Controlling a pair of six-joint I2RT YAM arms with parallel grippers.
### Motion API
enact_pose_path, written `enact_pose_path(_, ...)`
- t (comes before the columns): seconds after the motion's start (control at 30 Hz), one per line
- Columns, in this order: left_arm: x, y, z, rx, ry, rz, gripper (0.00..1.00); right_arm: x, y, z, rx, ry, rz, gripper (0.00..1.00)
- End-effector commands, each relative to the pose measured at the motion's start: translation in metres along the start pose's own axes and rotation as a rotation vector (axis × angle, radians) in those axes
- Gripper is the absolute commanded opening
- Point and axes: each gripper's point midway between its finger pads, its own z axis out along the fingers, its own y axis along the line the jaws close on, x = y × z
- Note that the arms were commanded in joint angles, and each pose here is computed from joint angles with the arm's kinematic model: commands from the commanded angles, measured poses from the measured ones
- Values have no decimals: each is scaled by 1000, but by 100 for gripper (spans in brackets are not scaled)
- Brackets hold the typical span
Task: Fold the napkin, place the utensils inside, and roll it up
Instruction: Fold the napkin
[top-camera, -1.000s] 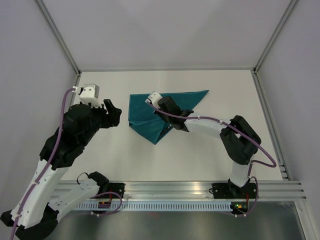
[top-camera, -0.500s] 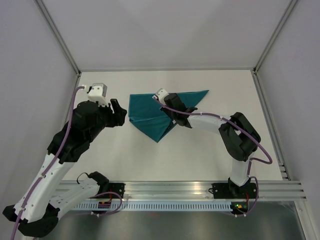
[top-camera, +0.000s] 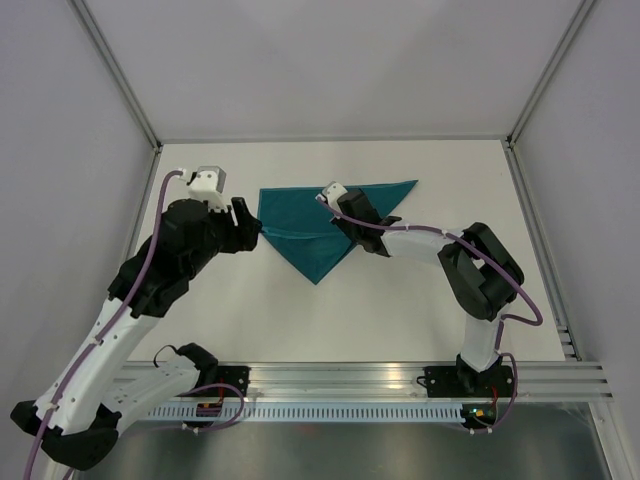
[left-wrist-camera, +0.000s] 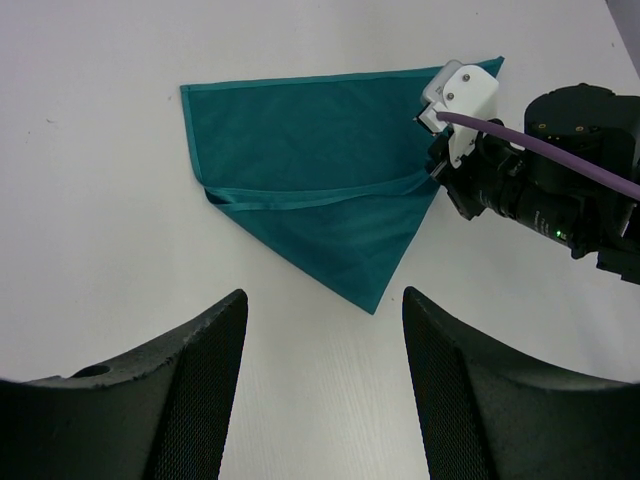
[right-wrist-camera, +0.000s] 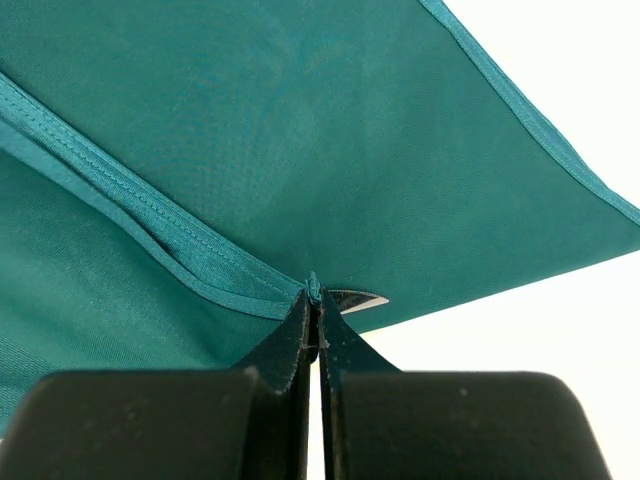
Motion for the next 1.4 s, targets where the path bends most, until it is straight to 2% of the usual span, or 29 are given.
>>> enact_pose_path(0.0, -3, -11, 5, 43, -14, -35, 68, -12, -9, -5, 18, -42, 18, 1)
enact_pose_path(0.57, 18, -16, 28, 55, 44, -49, 68, 7, -14, 2, 14, 4, 31, 2)
enact_pose_path(0.6, 20, -16, 30, 54, 50, -48, 68, 8, -14, 2, 11, 5, 30, 6)
enact_pose_path(0.63, 21, -16, 30, 55, 52, -50, 68, 8, -13, 3, 8, 7, 30, 14)
enact_pose_path(0.7, 24, -16, 32, 58, 57, -51, 68, 5, -15, 3, 9, 3, 40, 24)
enact_pose_path(0.73, 25, -16, 32, 56, 58, -50, 68, 2, -15, 2, 7, -5, 44, 35)
enact_pose_path(0.8, 29, -15, 34, 52, 66, -51, 68, -9, -21, -1, 10, -32, 68, 45)
enact_pose_path(0.83, 30, -15, 36, 53, 70, -51, 68, -7, -21, -2, 0, -16, 73, 54)
enact_pose_path(0.9, 32, -15, 37, 51, 74, -50, 68, -16, -30, -3, 12, -24, 90, 60)
enact_pose_path(1.03, 32, -16, 39, 53, 76, -48, 68, -35, -58, -1, 44, -42, 154, 63)
enact_pose_path(1.17, 37, -17, 43, 60, 89, -47, 68, -30, -85, 9, 14, -2, 274, 64)
enact_pose_path(1.37, 50, -21, 54, 84, 106, -63, 68, 7, -140, 34, -34, 83, 518, 64)
